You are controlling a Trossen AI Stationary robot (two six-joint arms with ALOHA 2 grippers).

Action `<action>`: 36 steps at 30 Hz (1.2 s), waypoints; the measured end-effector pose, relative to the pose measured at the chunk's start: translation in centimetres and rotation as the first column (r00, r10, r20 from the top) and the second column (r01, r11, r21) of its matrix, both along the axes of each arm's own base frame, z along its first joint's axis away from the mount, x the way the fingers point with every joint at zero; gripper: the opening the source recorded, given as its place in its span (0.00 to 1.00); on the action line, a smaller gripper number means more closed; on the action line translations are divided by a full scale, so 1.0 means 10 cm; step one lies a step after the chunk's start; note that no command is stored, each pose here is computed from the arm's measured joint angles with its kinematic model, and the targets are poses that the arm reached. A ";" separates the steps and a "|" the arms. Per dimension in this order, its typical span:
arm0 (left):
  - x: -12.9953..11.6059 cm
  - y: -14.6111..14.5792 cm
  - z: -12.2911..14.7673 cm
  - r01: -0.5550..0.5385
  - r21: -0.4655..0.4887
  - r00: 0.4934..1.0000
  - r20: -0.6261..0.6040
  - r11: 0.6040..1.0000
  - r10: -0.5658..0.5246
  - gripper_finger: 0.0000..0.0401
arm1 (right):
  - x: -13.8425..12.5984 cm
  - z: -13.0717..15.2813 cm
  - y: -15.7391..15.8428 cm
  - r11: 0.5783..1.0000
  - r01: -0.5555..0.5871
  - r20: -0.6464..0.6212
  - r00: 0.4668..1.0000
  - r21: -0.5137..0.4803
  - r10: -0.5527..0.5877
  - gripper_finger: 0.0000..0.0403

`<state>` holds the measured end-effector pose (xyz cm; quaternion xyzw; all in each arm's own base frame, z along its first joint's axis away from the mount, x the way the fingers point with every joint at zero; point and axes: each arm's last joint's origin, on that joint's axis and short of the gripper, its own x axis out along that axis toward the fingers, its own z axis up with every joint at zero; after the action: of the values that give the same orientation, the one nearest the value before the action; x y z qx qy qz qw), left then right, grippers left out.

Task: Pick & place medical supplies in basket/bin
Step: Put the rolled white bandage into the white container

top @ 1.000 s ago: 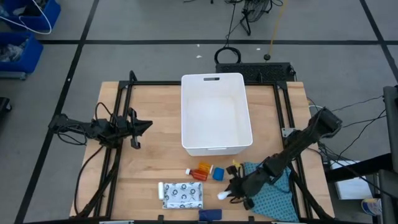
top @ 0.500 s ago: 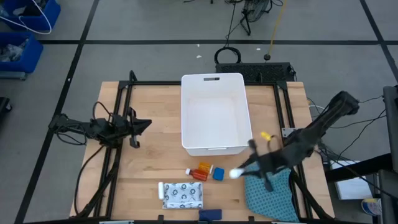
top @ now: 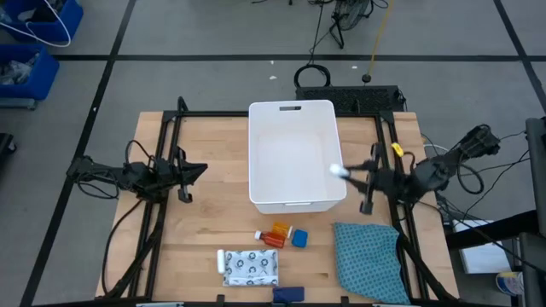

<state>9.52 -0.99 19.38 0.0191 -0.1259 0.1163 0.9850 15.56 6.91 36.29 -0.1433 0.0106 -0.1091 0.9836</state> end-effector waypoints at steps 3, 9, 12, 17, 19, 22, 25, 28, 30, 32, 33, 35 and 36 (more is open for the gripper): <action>0.00 0.00 0.00 0.000 0.000 1.000 0.000 1.000 0.000 0.08 | 0.06 0.08 -0.13 1.000 0.018 0.016 1.000 -0.002 -0.018 0.17; 0.00 0.00 0.00 -0.006 0.016 1.000 -0.004 1.000 0.006 0.08 | 0.29 0.23 -0.41 0.999 0.036 -0.056 0.998 0.011 -0.036 0.14; 0.00 0.00 0.00 -0.013 0.040 1.000 -0.008 0.999 0.014 0.08 | 0.49 0.31 -0.56 0.999 0.016 -0.132 0.991 0.049 -0.009 0.15; 0.00 0.01 0.00 -0.032 0.036 0.999 -0.008 0.999 0.032 0.08 | 0.88 0.39 -0.85 0.995 0.028 -0.287 0.958 0.095 0.000 0.15; 0.00 0.01 0.00 -0.044 0.033 0.999 -0.009 0.998 0.044 0.08 | 1.03 0.37 -0.98 0.994 0.036 -0.343 0.939 0.102 0.001 0.15; 0.00 0.02 0.00 -0.062 0.027 0.998 -0.010 0.998 0.063 0.08 | 1.28 0.30 -1.20 0.995 0.004 -0.423 0.905 0.104 0.041 0.15; 0.00 0.01 0.00 -0.062 0.027 0.998 -0.011 0.998 0.062 0.08 | 1.46 0.19 -1.42 0.994 0.013 -0.469 0.882 0.110 0.040 0.16; 0.00 0.01 0.00 -0.062 0.027 0.998 -0.010 0.998 0.062 0.08 | 1.55 0.01 -1.68 0.990 0.047 -0.523 0.852 0.130 0.028 0.15; 0.00 0.01 0.00 -0.060 0.027 0.998 -0.009 0.998 0.060 0.08 | 1.62 -0.14 -1.82 0.984 0.047 -0.557 0.828 0.170 0.057 0.15; 0.00 0.01 0.00 -0.058 0.028 0.998 -0.010 0.998 0.058 0.08 | 1.69 -0.29 -1.91 0.977 0.038 -0.592 0.800 0.210 0.096 0.15; 0.00 0.01 0.00 -0.057 0.026 0.998 -0.010 0.998 0.057 0.08 | 1.74 -0.38 -1.94 0.975 0.030 -0.611 0.784 0.221 0.114 0.15; 0.00 0.01 0.00 -0.056 0.026 0.998 -0.010 0.998 0.056 0.08 | 1.83 -0.55 -1.98 0.975 0.026 -0.657 0.743 0.222 0.130 0.15; 0.00 0.01 0.00 -0.056 0.026 0.998 -0.010 0.998 0.056 0.08 | 1.86 -0.64 -1.99 0.975 0.021 -0.681 0.719 0.221 0.139 0.16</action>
<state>9.48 -0.85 19.39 0.0362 -0.1216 0.1422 0.9817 34.21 -13.03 29.84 -0.0676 0.3843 -0.0145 0.9206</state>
